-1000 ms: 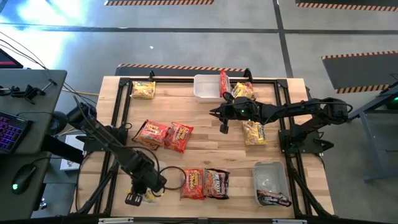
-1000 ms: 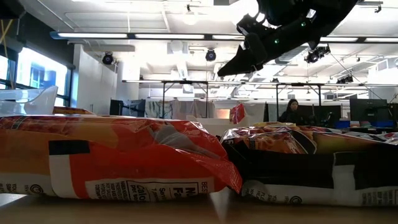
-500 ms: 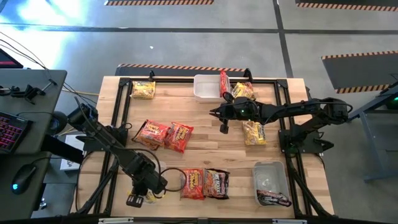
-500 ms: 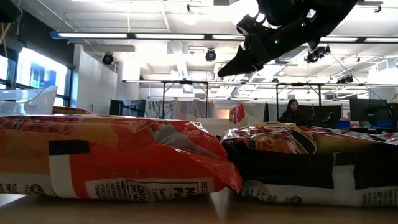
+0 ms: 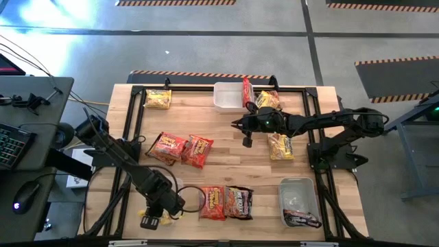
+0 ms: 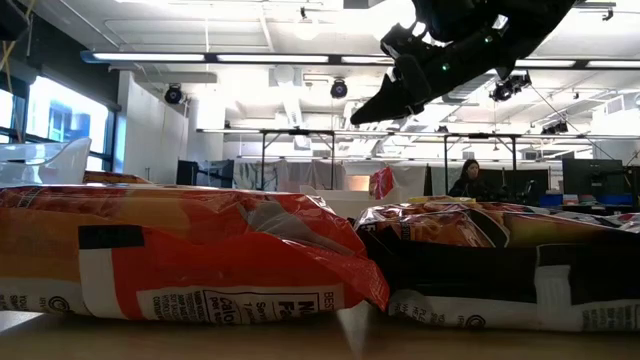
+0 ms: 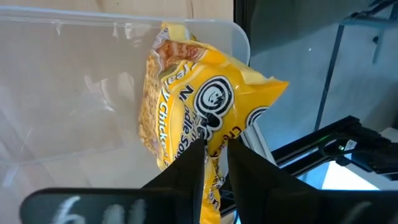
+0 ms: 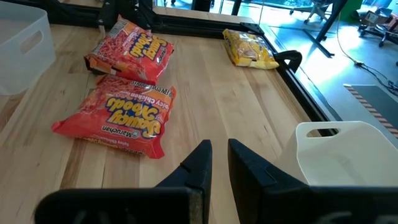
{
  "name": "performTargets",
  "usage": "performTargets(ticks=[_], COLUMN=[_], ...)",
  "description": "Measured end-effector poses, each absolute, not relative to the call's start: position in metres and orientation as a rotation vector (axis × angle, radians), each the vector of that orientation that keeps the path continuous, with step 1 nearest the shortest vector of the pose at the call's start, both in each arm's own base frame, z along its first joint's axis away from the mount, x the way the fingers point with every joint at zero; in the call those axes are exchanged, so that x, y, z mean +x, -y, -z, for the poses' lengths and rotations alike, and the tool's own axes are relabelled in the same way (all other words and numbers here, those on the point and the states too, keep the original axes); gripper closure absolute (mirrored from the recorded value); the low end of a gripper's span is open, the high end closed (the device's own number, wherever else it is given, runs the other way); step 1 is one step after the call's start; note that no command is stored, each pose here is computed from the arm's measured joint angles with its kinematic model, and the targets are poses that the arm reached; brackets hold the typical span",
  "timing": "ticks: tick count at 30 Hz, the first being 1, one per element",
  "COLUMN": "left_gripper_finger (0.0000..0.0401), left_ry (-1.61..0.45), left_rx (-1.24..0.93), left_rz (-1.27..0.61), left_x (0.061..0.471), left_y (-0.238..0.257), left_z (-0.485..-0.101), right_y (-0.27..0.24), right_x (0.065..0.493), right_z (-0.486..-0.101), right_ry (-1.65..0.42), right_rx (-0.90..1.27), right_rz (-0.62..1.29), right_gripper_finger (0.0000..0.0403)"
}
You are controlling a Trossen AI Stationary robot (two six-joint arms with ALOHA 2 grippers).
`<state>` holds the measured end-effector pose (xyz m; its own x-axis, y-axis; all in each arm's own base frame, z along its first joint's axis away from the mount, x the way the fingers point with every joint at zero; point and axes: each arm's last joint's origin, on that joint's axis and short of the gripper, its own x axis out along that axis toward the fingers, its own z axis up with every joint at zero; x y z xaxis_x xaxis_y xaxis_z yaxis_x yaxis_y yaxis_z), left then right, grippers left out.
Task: Sort Maruchan noodles
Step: Put the yellow noodle pack into the transparent bin
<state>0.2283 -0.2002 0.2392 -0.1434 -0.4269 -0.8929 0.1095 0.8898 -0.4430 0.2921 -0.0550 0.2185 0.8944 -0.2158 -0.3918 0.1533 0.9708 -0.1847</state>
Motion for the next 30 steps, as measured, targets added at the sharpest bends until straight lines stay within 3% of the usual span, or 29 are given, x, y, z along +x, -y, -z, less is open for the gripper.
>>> performTargets(ticks=[11,20,30], left_gripper_finger=[0.0344,0.0395,0.04], left_ry=[-1.596,-1.583,-1.498], left_rx=[-0.285,-0.343,-0.367], left_rz=[0.435,0.456,0.463], left_x=[0.241,0.24,0.246], left_y=[0.194,0.2,0.203], left_z=[-0.25,-0.238,-0.235], right_y=[0.055,0.055,0.055], right_x=[0.292,0.292,0.292], right_z=[-0.218,-0.218,-0.218], right_ry=[-0.423,-0.429,-0.43], right_rx=[-0.151,-0.154,-0.154], right_rz=[0.192,0.191,0.191], right_gripper_finger=[0.0366,0.0366,0.0366])
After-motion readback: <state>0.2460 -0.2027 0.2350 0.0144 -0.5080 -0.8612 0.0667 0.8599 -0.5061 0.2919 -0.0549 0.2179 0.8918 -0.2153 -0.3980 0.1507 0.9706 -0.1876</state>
